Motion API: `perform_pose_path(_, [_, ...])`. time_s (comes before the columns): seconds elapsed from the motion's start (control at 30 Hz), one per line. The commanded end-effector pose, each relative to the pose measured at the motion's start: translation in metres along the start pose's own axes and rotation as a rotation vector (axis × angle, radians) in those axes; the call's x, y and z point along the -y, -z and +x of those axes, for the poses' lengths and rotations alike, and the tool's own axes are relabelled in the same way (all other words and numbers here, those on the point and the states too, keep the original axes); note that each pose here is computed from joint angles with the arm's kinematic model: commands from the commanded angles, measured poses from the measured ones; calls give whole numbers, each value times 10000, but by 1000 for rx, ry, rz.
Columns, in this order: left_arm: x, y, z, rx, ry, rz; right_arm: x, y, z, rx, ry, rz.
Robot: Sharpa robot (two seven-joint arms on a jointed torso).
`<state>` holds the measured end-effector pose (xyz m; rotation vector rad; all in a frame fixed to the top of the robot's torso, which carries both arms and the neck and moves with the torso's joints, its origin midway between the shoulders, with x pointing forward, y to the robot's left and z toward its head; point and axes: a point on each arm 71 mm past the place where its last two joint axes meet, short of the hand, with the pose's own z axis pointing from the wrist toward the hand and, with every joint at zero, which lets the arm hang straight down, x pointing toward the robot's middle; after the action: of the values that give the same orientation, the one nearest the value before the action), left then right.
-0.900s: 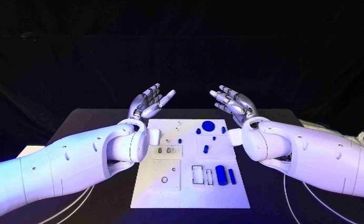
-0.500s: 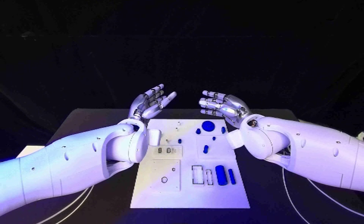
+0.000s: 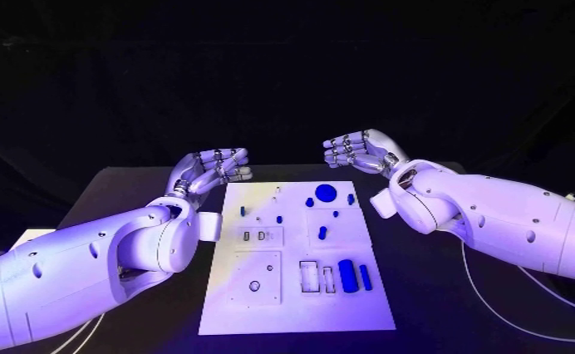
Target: Assemble the parts on the task board
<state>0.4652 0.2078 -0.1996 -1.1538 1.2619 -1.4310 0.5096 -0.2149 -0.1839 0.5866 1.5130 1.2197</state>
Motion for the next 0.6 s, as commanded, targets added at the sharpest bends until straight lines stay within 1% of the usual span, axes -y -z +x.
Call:
perform_pose_path(0.03, [76,44,69,-68,29,23,-59,-16,-18,-29,229,-46])
perform_pose_path(0.17, [145,112,108,-101,45,22,-106,-65,-70,-65,414,-48])
perform_pose_path(0.27, [192,164,158,-127,59,19,-123,-98,-81,-117,563,-23])
perform_pose_path(0.37, [241,221,226,-155,82,12,-125,-132,-79,-181,725,24])
perform_pose_path(0.47, [282,262,285,-177,101,6,-132,-154,-67,-217,838,48])
perform_pose_path(0.6, [356,311,338,-198,114,8,-185,-183,-36,-240,946,48])
